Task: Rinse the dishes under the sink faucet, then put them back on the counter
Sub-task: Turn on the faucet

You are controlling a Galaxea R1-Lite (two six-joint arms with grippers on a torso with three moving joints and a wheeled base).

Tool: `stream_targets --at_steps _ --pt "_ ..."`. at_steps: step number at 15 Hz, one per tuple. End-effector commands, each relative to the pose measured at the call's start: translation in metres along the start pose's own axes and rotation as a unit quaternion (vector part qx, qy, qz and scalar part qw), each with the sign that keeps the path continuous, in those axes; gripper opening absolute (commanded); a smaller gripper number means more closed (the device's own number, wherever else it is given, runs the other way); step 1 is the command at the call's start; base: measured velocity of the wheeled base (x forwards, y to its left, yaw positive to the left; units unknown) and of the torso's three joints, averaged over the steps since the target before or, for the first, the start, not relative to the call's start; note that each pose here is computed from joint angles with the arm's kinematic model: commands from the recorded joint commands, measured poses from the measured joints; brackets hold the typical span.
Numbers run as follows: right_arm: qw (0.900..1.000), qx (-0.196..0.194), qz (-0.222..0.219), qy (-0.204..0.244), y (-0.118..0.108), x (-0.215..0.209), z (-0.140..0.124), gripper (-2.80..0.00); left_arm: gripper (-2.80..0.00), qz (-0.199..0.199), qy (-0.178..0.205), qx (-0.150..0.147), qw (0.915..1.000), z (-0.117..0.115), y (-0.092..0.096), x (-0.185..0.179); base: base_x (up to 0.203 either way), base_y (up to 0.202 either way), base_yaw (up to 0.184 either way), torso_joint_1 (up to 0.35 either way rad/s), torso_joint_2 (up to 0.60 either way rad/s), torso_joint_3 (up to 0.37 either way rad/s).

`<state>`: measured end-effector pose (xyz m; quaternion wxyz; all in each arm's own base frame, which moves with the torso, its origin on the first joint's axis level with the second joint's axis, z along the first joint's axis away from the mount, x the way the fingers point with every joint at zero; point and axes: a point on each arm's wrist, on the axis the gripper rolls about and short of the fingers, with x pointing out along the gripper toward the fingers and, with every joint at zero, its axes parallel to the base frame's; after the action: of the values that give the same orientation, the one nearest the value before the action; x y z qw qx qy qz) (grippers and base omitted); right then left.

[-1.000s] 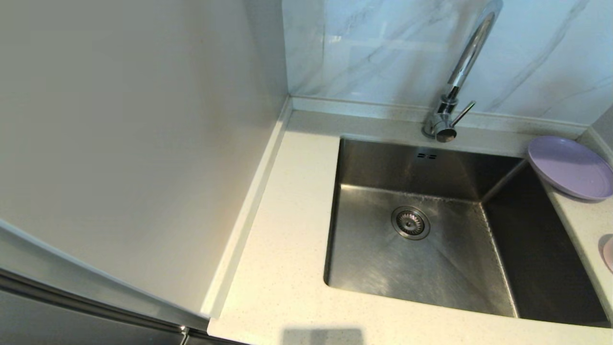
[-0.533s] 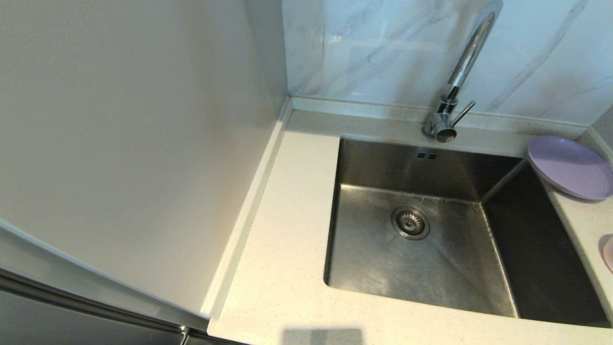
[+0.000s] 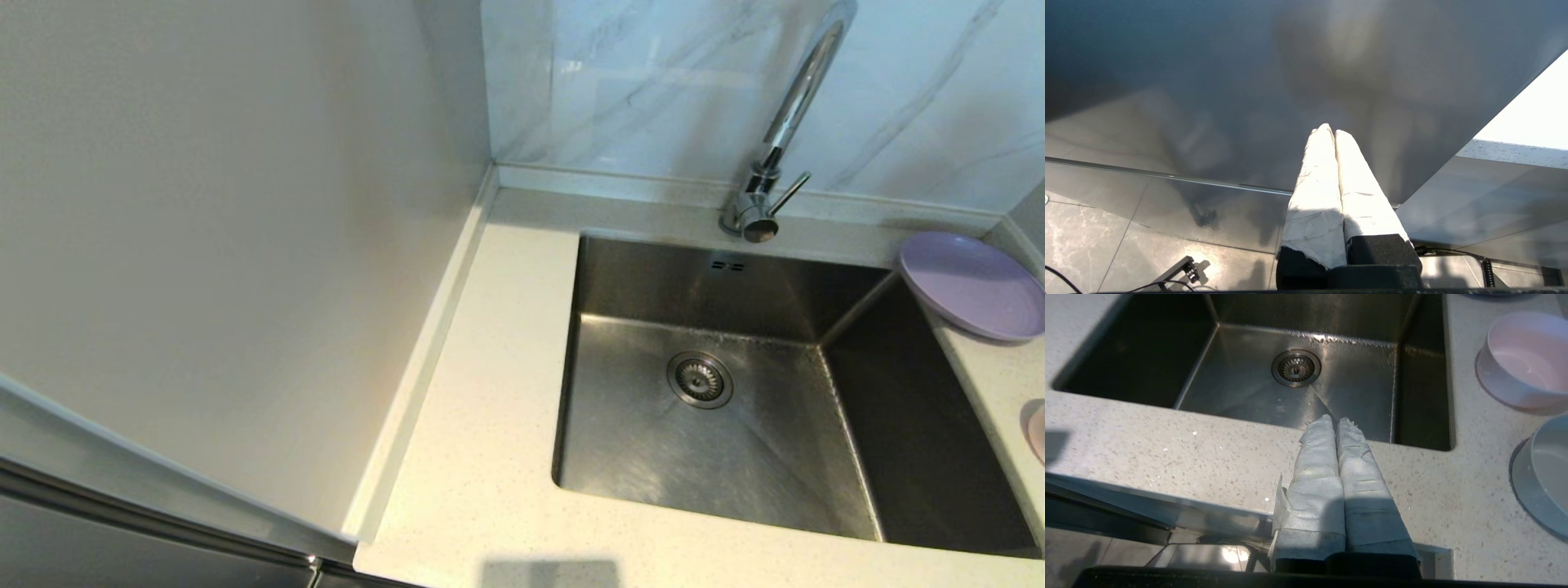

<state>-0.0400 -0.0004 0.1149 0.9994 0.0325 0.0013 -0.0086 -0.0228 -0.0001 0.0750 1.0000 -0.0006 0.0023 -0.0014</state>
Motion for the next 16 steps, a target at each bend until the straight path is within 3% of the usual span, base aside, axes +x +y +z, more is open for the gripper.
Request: stream_targets --at_steps 1,7,10,14,16 --pt "1.0 0.001 0.006 0.001 0.002 0.002 0.026 -2.8 -2.8 0.0 0.0 0.0 1.0 0.0 0.0 0.0 0.0 0.0 0.0 0.0 0.0 0.0" --pt "0.999 0.012 0.016 0.028 0.009 0.042 0.12 -2.8 -2.8 0.0 0.0 0.0 1.0 0.0 0.0 0.0 0.0 0.0 0.0 0.0 0.0 0.0" --pt "0.997 0.041 0.023 0.054 0.013 0.085 0.161 -2.8 -2.8 0.0 0.0 0.0 1.0 0.0 0.0 0.0 0.0 0.0 0.0 0.0 0.0 0.0" --pt "0.992 0.078 0.043 0.092 0.017 0.15 0.188 -2.8 -2.8 0.0 0.0 0.0 1.0 0.0 0.0 0.0 0.0 0.0 0.0 0.0 0.0 0.0" --pt "0.986 0.13 0.055 0.09 0.019 0.18 0.196 -2.8 -2.8 0.0 0.0 0.0 1.0 0.0 0.0 0.0 0.0 0.0 0.0 0.0 0.0 0.0"
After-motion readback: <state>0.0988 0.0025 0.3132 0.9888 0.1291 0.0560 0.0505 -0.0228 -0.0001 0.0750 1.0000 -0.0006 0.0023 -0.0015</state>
